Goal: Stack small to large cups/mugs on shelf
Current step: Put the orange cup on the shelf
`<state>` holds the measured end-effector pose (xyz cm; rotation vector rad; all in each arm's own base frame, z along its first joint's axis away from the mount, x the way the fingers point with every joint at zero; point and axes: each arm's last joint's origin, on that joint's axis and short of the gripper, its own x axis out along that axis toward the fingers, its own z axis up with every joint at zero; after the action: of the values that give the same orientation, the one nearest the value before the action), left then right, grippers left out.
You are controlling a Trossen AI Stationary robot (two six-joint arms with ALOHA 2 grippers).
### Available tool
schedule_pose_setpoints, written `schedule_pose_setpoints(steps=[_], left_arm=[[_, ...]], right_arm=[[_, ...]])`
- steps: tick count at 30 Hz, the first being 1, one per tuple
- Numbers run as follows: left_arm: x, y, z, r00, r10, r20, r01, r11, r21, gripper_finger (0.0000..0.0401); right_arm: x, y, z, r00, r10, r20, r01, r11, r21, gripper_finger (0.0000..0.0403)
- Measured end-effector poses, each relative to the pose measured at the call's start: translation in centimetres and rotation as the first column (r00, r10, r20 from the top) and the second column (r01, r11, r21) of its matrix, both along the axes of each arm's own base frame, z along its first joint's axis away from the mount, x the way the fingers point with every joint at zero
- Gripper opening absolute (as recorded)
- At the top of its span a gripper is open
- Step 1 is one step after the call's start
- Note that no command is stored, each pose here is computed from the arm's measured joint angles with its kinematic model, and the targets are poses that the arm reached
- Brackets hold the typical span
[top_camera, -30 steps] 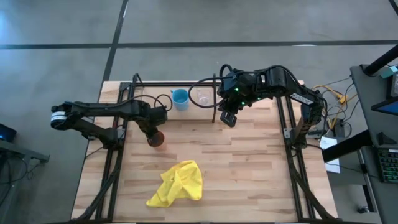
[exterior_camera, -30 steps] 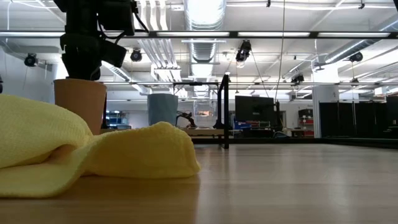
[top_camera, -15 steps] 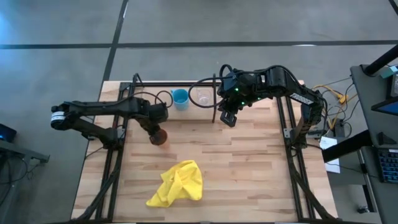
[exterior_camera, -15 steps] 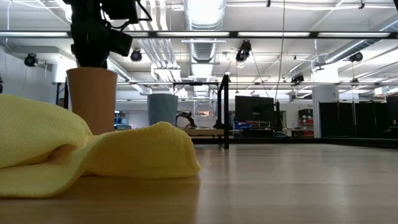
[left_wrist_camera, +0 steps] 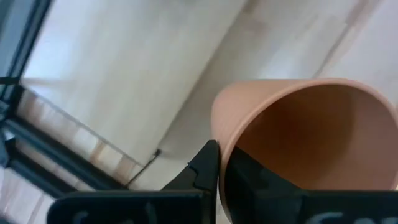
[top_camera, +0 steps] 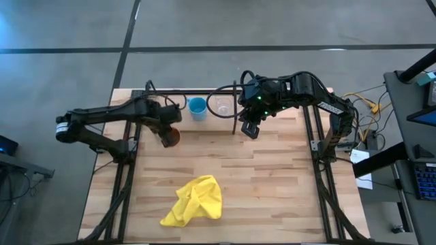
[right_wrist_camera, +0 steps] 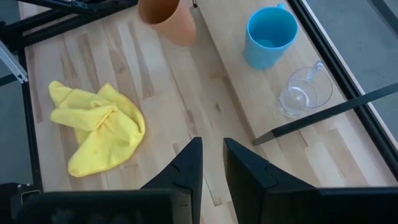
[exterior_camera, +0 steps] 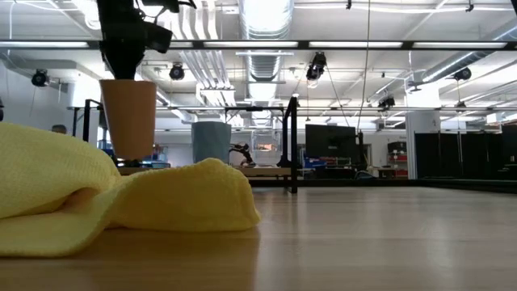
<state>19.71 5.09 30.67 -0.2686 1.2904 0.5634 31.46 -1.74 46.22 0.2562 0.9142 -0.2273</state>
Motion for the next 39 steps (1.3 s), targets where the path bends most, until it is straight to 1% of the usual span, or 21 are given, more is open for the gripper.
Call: schedule_pose_setpoints(steps=[6,10,16,24,32,37,39], left_arm=[[-0.3,1.3,2.0,0.996,0.068,0.064,-0.070,0.997,0.030,0.0002],[-0.5,2.3,3.3,0.991,0.090,0.100,-0.095,0.994,0.051,0.0002],[-1.2,4.0,4.5,0.975,0.171,0.143,-0.182,0.981,0.066,0.0001],[-2.8,6.2,4.2,0.949,0.298,0.103,-0.305,0.951,0.056,0.0001],[-3.9,7.8,4.0,0.911,0.400,0.100,-0.406,0.913,0.047,0.0001],[-4.3,8.5,3.8,0.872,0.474,0.123,-0.477,0.879,0.002,0.0001],[-4.4,8.8,3.8,0.864,0.485,0.136,-0.487,0.873,-0.016,0.0001]], right_arm=[[0.0,0.0,0.0,1.000,0.000,0.000,0.000,1.000,0.000,0.0059],[0.0,0.0,0.0,1.000,0.000,0.000,0.000,1.000,0.000,0.0059],[0.0,0.0,0.0,1.000,0.000,0.000,0.000,1.000,0.001,0.0059],[0.0,0.0,0.0,1.000,0.000,0.000,0.000,1.000,0.001,0.0059],[0.0,0.0,0.0,1.000,0.000,0.000,0.000,1.000,0.001,0.0059],[0.0,0.0,0.0,1.000,0.000,-0.001,0.000,1.000,0.001,0.0059],[0.0,0.0,0.0,1.000,0.000,0.000,0.000,1.000,0.001,0.0059]])
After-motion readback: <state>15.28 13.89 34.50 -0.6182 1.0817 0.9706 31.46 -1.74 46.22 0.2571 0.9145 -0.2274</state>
